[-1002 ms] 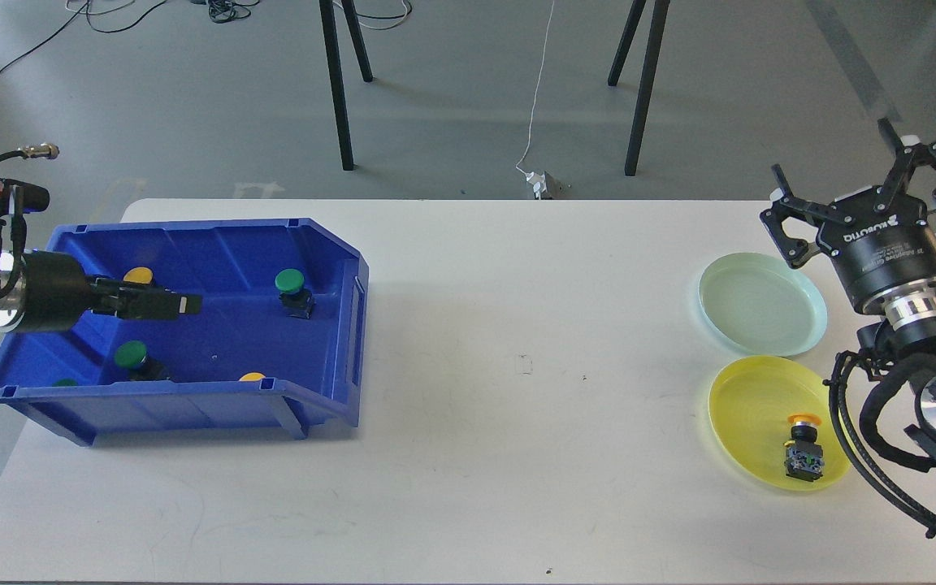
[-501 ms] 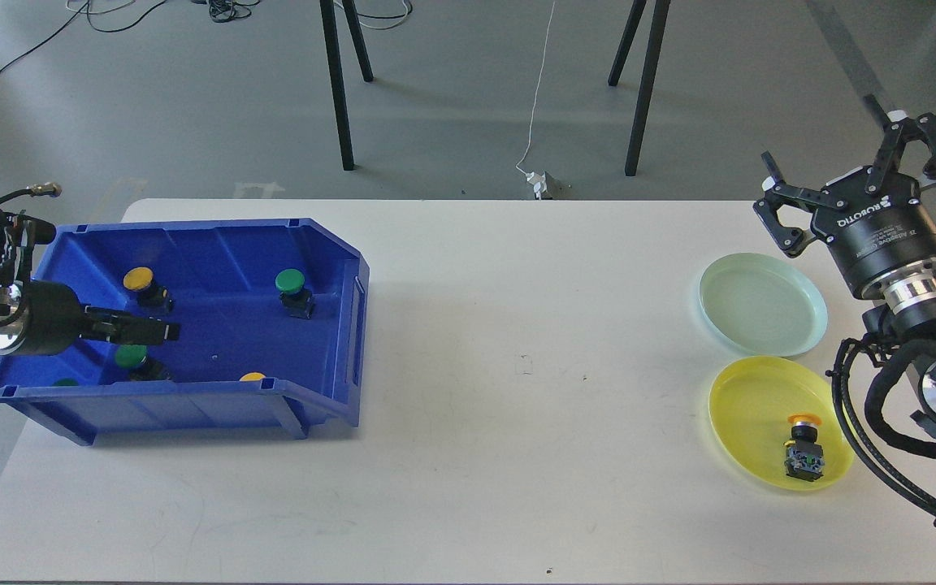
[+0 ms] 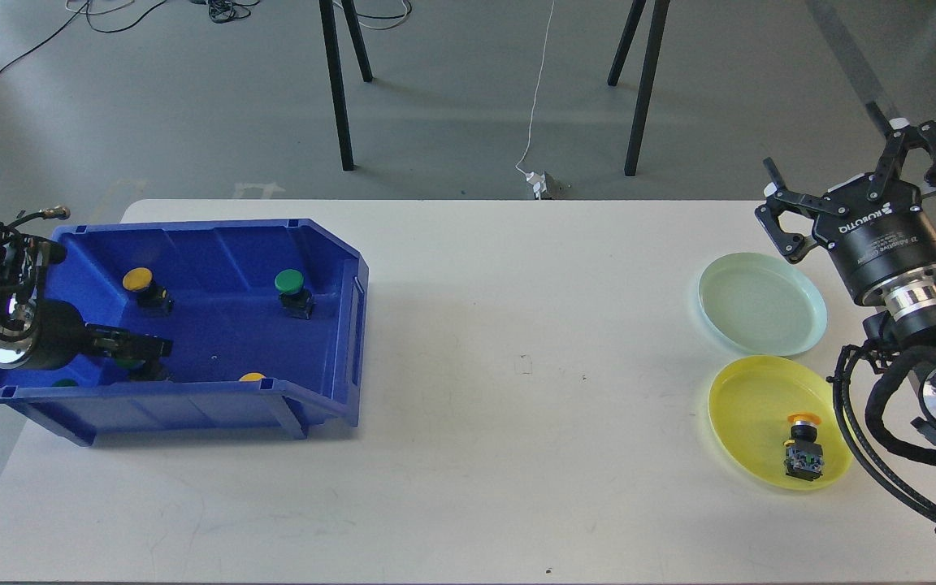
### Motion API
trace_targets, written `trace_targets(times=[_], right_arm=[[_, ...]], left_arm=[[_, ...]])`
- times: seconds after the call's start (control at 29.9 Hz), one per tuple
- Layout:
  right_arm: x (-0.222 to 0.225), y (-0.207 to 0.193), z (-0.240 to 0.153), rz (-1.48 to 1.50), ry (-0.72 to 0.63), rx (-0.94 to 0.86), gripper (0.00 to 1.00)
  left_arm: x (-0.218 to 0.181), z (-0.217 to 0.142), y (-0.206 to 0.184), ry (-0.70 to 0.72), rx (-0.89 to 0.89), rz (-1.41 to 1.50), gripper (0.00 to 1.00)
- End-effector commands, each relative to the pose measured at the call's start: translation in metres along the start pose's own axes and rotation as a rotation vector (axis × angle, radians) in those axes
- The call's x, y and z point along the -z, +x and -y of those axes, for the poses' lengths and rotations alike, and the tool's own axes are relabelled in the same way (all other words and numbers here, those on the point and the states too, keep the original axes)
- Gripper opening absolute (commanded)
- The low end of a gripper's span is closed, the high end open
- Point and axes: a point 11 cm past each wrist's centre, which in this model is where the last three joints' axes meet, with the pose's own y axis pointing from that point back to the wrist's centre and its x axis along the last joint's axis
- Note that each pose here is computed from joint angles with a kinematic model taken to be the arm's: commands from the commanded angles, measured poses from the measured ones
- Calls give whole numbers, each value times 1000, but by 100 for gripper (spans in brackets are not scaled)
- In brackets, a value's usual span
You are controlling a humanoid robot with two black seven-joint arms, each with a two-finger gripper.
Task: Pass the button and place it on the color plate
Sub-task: 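Reach the left gripper into the bin and grasp another button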
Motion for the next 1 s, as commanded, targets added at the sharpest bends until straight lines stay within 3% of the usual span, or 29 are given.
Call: trace_targets(times=[0.0, 0.27, 0.53, 0.73, 0.87, 0.97], right_arm=[[0, 1, -1, 1, 1, -2, 99], [-1, 2, -3, 3, -1, -7, 99], [-3, 5, -6, 9, -5, -6, 99], [-3, 5, -6, 9, -3, -8, 99], [-4, 7, -7, 10, -6, -14, 99], [-4, 8, -8, 10, -7, -15, 99]], left_arm=[[-1, 3, -3, -2, 7, 0, 91], [0, 3, -5, 3, 16, 2, 88], [8, 5, -11, 35, 36, 5, 69], [8, 5, -9, 34, 32, 5, 65], [7, 6, -10, 33, 34, 7, 56], [7, 6, -10, 33, 34, 7, 38]])
